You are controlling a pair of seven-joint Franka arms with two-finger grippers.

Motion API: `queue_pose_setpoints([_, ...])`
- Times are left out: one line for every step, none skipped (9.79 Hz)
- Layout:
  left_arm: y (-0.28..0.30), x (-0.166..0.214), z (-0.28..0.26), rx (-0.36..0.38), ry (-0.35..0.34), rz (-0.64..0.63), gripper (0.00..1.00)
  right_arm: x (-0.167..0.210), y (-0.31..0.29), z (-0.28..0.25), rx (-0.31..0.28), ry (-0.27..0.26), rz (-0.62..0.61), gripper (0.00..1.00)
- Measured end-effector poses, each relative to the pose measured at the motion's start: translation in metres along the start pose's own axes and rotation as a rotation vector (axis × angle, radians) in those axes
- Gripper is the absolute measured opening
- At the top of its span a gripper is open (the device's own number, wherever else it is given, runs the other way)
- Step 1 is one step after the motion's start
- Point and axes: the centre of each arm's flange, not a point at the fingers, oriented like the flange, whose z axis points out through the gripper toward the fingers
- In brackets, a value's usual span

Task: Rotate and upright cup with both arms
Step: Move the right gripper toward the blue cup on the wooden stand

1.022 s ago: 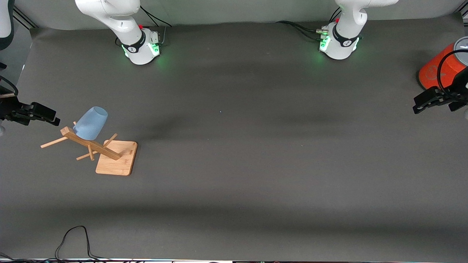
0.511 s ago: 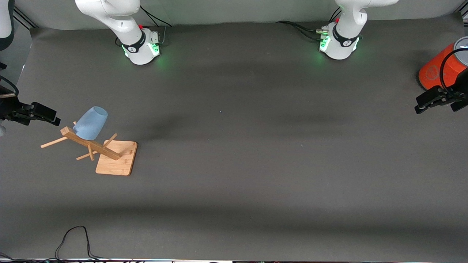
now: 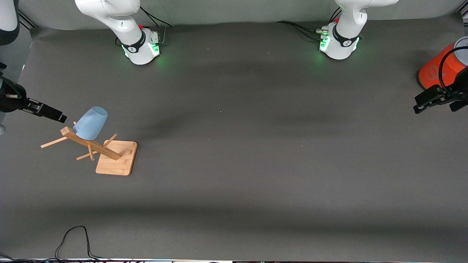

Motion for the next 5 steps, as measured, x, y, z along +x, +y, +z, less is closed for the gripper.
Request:
queue_pose_setpoints([0.0,0.0,0.0,0.0,0.0,0.0,1.0,-0.006,-0.007,0.001,-0.003,-0.003,0.108,1.0])
queue_pose_setpoints([0.0,0.0,0.0,0.0,0.0,0.0,1.0,-0.01,-0.01,0.004,-0.009,-0.015,0.191,1.0])
queue_pose_setpoints([0.0,0.0,0.0,0.0,0.0,0.0,1.0,-0.012,-0.009,0.007,-0.015,-0.033,0.242,1.0])
queue_pose_setpoints([0.0,0.0,0.0,0.0,0.0,0.0,1.0,-0.016,-0.006,0.009,-0.022,-0.049,0.265,1.0])
queue_pose_setpoints([0.0,0.0,0.0,0.0,0.0,0.0,1.0,-0.018,-0.002,0.011,-0.025,-0.054,0.275,1.0])
